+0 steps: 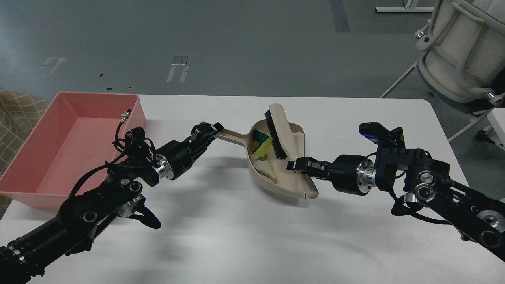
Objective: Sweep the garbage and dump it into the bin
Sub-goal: 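Sweep the sponge and white item into the dustpan with the brush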
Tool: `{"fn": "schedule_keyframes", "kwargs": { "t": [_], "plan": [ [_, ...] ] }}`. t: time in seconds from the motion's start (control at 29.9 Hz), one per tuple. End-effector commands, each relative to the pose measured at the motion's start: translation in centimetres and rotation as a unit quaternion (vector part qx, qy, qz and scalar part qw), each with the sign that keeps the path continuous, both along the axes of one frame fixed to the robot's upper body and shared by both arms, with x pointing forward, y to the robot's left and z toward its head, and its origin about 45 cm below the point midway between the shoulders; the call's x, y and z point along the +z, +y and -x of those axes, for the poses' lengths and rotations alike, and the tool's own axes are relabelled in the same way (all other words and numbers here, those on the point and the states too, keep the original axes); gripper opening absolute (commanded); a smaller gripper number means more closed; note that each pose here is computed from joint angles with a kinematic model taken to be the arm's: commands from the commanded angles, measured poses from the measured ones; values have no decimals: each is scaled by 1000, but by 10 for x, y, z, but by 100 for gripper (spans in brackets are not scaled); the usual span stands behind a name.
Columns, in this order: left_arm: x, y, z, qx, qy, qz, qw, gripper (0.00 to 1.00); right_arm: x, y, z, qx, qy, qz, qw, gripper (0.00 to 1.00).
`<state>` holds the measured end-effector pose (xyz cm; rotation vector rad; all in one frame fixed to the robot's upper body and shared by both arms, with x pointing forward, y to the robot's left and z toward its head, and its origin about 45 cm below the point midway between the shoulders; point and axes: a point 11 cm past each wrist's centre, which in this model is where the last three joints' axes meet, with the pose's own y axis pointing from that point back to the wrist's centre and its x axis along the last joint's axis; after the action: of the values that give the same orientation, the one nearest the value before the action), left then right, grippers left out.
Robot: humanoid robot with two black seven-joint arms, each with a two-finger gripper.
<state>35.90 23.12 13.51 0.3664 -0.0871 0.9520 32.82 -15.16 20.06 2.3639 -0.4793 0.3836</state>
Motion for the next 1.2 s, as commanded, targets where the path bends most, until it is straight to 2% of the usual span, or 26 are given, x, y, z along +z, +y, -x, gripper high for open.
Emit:
{"fn": "schedule_keyframes", "kwargs": {
  "t": [0.0, 0.37, 0.53, 0.7, 0.8, 0.94, 1.17],
  "plan": [
    [0, -1, 0, 2, 1, 3, 1000, 0, 13, -9, -10, -17, -16, -8, 1000, 0],
    [7, 0, -5, 12, -7, 25, 1000, 0, 24, -99, -19, -76, -39, 73, 994, 0],
    [10, -8, -5, 13, -13, 33, 999, 0, 32, -136, -17, -109, -30, 71, 991, 0],
    [8, -13, -2, 5, -15, 35, 999, 0, 28, -149, -13, -130, -19, 63, 989, 0],
    [2, -13, 1, 2, -10, 23, 1000, 0, 16, -158, -3, -133, -1, 78, 988, 0],
    [-1, -4, 3, 7, -7, 17, 1000, 0, -20, -160, 25, -124, 51, 96, 986, 0],
    [-10, 6, 9, 13, 3, 6, 1000, 0, -33, -157, 36, -115, 71, 100, 986, 0]
  ]
}}
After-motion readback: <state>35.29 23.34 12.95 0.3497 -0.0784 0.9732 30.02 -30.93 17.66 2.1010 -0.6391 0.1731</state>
